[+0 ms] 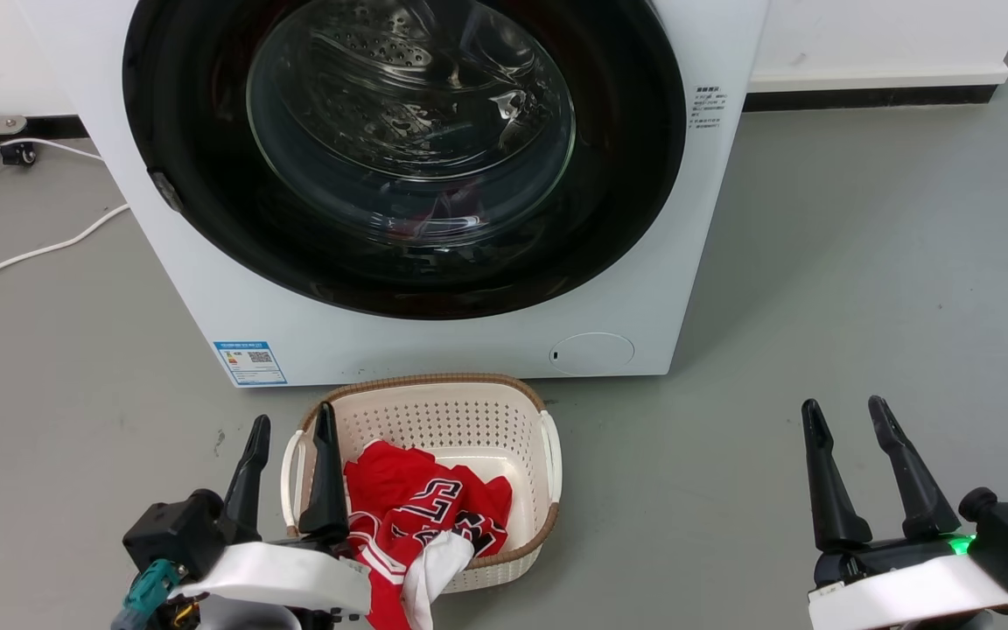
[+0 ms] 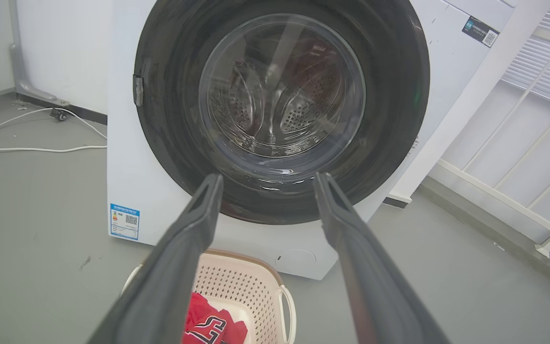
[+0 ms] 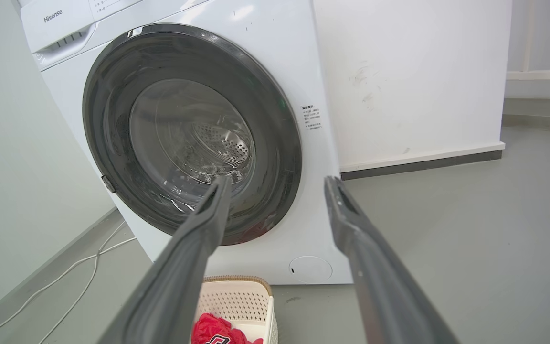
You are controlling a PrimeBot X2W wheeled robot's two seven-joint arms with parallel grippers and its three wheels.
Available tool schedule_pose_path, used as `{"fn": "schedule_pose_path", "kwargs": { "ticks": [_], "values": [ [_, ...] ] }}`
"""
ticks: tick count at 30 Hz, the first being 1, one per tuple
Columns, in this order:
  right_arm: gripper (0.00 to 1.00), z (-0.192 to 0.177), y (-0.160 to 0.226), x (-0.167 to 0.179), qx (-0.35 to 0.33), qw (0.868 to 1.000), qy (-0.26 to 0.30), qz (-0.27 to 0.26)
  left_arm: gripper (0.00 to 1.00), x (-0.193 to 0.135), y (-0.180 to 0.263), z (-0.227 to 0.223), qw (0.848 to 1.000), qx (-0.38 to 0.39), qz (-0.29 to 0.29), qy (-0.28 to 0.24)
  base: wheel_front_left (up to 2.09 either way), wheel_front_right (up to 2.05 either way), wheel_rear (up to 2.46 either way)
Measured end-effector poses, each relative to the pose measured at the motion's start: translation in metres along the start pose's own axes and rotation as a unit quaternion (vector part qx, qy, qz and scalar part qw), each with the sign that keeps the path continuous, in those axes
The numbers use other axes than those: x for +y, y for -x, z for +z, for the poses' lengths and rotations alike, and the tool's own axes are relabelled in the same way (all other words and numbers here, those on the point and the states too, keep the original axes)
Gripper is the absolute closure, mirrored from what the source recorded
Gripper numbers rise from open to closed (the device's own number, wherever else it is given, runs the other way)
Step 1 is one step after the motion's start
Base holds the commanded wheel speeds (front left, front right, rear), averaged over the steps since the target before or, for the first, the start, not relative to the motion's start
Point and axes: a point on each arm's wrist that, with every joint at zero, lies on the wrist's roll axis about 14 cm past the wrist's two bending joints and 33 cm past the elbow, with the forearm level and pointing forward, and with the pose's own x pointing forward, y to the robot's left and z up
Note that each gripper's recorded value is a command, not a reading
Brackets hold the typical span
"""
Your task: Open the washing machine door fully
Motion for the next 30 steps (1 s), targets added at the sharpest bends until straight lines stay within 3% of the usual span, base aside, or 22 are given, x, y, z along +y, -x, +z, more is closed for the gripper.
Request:
{"fn": "schedule_pose_path", "kwargs": {
  "ticks": [30],
  "values": [
    [0.0, 0.01, 0.005, 0.009, -0.027, 0.996, 0.084, 0.022, 0.0, -0.012, 0.006, -0.001, 0.994, -0.021, -0.025, -0.101, 0.0, 0.0, 0.0]
  ]
}}
